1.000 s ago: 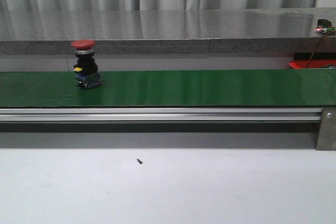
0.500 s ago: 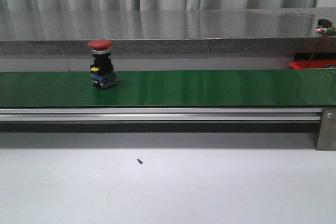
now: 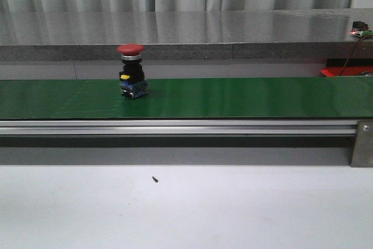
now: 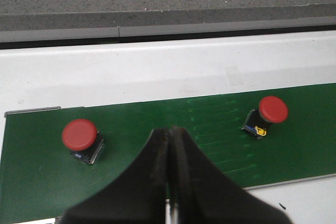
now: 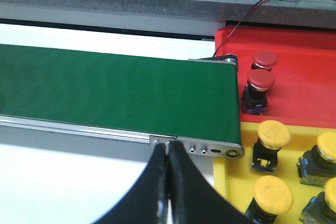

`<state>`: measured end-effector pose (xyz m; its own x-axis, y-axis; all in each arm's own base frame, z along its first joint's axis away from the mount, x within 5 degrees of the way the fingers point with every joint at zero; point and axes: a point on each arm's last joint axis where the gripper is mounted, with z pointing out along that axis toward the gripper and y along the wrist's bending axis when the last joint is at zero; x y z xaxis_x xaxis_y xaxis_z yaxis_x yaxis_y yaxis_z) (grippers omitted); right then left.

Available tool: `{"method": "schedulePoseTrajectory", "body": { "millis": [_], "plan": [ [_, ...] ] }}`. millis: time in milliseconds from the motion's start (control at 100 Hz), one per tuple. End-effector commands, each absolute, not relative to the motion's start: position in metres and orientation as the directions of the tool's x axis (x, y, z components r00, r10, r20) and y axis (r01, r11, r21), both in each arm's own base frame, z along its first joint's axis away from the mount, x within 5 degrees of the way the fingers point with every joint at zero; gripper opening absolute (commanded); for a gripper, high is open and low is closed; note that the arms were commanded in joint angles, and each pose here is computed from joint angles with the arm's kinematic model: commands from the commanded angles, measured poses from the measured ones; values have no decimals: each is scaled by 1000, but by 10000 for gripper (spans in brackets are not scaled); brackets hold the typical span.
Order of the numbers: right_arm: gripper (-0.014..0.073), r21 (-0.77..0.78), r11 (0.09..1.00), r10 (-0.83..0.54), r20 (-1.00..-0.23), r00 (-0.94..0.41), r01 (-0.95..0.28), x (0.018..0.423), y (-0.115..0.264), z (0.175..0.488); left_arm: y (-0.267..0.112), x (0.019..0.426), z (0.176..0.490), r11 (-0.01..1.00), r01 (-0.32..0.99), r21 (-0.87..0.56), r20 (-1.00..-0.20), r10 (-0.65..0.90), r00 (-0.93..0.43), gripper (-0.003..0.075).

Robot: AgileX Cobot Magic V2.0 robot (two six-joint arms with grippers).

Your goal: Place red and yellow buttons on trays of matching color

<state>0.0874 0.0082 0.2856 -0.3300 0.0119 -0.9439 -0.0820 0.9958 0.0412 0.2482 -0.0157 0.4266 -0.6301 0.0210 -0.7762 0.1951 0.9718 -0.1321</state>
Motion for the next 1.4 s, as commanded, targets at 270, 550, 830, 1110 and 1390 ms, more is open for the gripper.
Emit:
{"method": "schedulePoseTrajectory", "body": {
  "millis": [270,550,830,1110,1390],
  "plan": [
    [-66,45,994,8,-936,-352,-98,117,8,321,-15,172,405,981,155,-115,-893,-34,-448,-20],
    [-66,68,977,-42,-868,-495,-201,158,21,340,-15,115,373,985,141,-102,-935,-46,-351,-20],
    [-66,89,944,-120,-804,-583,-317,216,48,355,-14,87,358,988,133,-80,-961,-41,-274,-20],
    [29,99,892,-211,-772,-600,-440,272,91,370,-14,86,358,988,133,-79,-962,-41,-271,-20],
    [561,120,846,-297,-704,-645,-520,325,132,363,-14,86,358,988,133,-79,-962,-41,-271,-20]
  ]
}}
